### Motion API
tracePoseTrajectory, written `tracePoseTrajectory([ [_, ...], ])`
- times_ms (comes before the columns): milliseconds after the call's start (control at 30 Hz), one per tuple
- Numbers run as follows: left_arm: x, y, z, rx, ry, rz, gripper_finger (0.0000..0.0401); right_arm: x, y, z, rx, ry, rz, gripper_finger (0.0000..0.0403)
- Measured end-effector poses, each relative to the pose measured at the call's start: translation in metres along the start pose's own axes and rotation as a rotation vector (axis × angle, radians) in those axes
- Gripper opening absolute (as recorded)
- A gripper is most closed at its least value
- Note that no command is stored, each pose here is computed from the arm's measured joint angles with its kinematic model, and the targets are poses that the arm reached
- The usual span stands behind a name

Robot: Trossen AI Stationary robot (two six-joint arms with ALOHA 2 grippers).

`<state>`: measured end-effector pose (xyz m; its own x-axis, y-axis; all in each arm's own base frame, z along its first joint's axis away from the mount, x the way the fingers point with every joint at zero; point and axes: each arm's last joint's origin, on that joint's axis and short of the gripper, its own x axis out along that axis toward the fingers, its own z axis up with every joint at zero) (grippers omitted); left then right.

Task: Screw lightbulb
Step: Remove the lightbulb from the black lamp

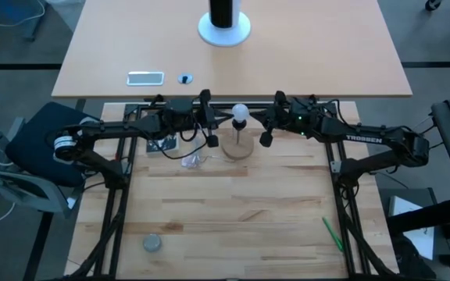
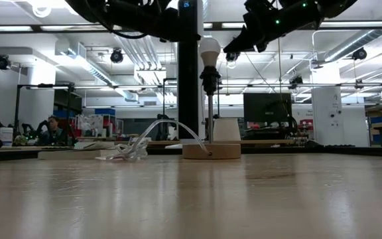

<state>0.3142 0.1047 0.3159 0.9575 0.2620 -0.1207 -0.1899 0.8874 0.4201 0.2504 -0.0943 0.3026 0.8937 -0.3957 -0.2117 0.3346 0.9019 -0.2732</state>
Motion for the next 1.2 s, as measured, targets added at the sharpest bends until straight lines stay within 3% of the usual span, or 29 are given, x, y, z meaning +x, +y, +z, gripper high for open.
tracePoseTrajectory([
  [200,0.002,0.006,-0.007,0.009,0.102,0.192,0.0,-0.005,0.003,0.003,-0.017,-0.023,0.073,0.0],
  [500,0.013,0.001,-0.017,0.016,0.12,0.159,0.0,0.005,0.004,-0.001,-0.019,-0.02,0.062,0.0],
  [833,0.011,-0.003,-0.016,0.02,0.105,0.074,0.0,0.005,0.001,-0.003,-0.006,0.025,-0.039,0.0],
  [1200,0.009,0.002,-0.015,0.01,0.146,0.193,0.0,0.002,0.008,-0.004,-0.009,0.048,0.03,0.0],
])
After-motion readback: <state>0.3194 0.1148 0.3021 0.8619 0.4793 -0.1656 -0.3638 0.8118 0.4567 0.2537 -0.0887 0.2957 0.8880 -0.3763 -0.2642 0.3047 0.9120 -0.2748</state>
